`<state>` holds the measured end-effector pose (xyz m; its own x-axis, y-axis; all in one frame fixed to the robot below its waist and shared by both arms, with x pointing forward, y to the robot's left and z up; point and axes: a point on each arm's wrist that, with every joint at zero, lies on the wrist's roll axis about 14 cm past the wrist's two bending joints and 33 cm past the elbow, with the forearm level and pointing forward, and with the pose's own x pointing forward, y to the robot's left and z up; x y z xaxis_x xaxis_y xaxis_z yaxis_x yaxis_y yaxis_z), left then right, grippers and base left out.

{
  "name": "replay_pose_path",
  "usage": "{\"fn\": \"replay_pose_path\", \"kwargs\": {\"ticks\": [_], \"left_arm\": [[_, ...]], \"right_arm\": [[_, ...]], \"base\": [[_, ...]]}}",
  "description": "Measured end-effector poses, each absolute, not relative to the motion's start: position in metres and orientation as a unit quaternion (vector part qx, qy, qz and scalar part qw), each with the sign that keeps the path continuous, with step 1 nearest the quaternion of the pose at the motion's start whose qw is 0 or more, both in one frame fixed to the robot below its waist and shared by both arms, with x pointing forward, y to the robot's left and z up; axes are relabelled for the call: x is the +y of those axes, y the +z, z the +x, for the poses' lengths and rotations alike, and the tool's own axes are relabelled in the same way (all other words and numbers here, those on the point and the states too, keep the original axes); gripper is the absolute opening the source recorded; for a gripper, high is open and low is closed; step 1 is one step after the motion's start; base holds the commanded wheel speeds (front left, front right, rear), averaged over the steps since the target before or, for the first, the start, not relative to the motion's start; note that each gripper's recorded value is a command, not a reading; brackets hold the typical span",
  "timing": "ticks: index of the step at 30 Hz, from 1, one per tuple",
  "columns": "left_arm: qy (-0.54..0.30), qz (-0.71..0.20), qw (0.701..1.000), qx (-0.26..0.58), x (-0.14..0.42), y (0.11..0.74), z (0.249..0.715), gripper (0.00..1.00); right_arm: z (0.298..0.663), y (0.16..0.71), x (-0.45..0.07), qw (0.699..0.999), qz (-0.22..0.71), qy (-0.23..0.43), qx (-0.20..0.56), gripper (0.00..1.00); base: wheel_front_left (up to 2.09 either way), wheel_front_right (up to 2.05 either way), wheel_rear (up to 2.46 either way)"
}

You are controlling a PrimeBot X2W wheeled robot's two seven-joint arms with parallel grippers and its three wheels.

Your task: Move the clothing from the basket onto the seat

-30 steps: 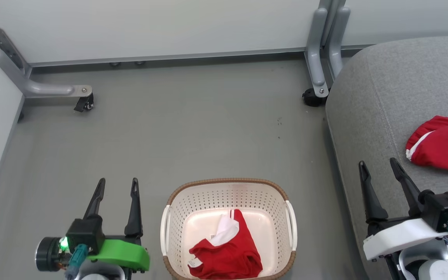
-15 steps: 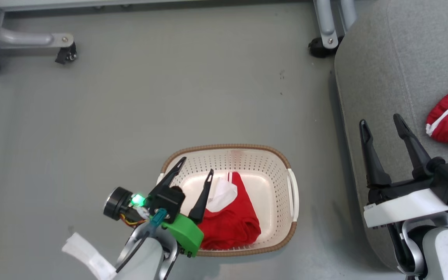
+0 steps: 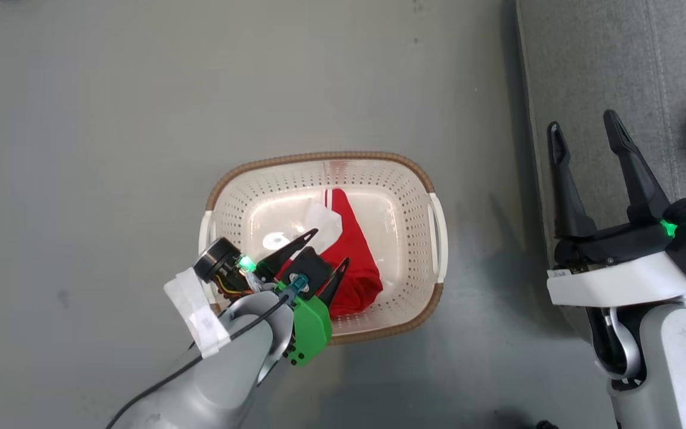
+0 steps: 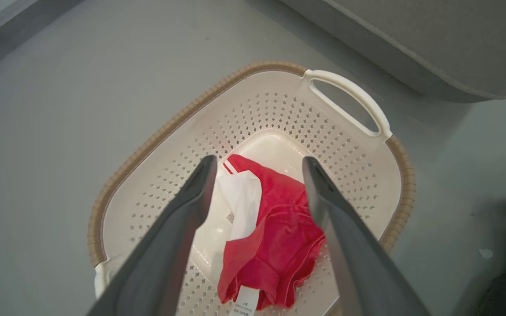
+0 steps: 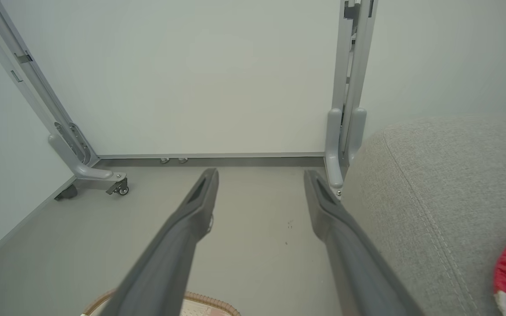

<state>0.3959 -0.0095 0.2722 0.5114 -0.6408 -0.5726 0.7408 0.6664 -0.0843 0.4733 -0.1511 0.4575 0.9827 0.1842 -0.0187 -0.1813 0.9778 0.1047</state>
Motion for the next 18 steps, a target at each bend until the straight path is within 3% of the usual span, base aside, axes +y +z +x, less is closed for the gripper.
{"fn": "replay_pose_path", "kwargs": {"ticks": [18], "left_arm": [[-0.456,0.140,0.753,0.453,-0.019,0.137,0.372,1.00]], "right_arm": [[0.493,0.362,-0.159,0.992,0.074,0.070,0.079,1.00]], "base": [[0.00,0.00,0.00]]}}
